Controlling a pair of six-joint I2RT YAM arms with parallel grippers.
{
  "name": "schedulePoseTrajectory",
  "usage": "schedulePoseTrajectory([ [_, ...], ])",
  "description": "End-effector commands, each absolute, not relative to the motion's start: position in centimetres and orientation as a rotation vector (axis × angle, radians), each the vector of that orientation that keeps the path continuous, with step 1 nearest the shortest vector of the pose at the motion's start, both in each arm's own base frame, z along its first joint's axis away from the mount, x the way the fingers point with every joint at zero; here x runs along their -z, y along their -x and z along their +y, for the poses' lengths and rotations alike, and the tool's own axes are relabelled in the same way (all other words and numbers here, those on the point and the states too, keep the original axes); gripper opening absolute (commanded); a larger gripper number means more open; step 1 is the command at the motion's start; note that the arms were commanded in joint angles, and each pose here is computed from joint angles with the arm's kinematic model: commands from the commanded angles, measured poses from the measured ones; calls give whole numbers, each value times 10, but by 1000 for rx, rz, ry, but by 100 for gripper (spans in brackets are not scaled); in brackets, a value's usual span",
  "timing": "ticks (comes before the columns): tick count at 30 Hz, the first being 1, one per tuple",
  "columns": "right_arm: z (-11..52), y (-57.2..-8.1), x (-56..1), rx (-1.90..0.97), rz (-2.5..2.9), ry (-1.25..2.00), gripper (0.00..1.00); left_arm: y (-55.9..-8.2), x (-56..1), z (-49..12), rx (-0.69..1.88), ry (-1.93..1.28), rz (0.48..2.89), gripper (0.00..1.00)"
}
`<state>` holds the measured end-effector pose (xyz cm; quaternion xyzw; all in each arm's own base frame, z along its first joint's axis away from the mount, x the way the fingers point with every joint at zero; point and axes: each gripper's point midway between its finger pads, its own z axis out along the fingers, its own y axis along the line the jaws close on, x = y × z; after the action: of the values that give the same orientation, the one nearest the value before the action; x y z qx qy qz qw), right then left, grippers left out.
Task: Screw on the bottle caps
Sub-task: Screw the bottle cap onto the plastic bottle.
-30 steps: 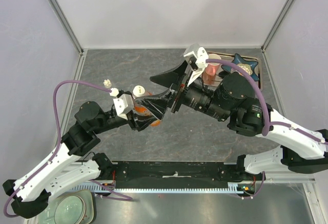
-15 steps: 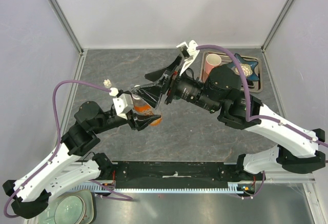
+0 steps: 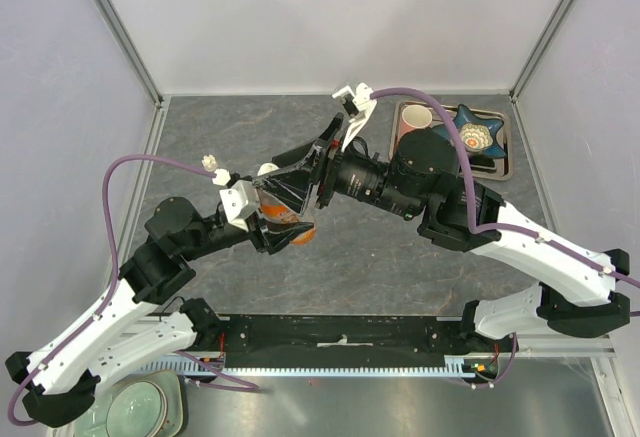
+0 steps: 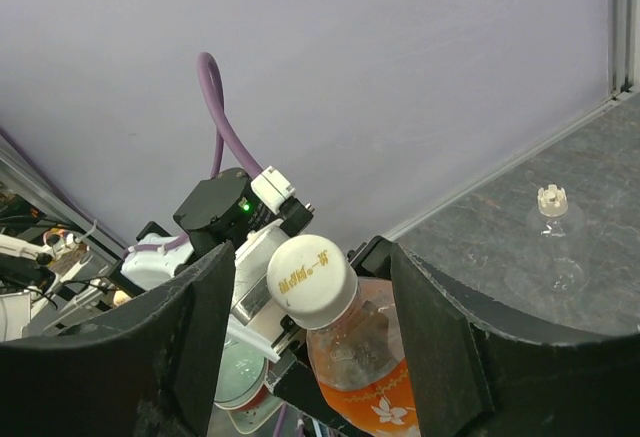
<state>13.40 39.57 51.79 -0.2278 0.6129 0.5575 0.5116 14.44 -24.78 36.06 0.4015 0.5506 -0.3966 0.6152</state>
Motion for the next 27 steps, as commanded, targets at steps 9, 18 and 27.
schedulePoseTrajectory([
  [9, 394, -132, -522, -1365, 1445, 535, 63, -151, -384, -242, 922, -826, 1251, 27],
  [18, 390, -132, -531, -1369, 1404, 524, 63, -151, -380, -242, 924, -826, 1261, 25],
  [27, 390, -132, -538, -1372, 1385, 523, 64, -152, -378, -241, 923, -826, 1268, 24],
])
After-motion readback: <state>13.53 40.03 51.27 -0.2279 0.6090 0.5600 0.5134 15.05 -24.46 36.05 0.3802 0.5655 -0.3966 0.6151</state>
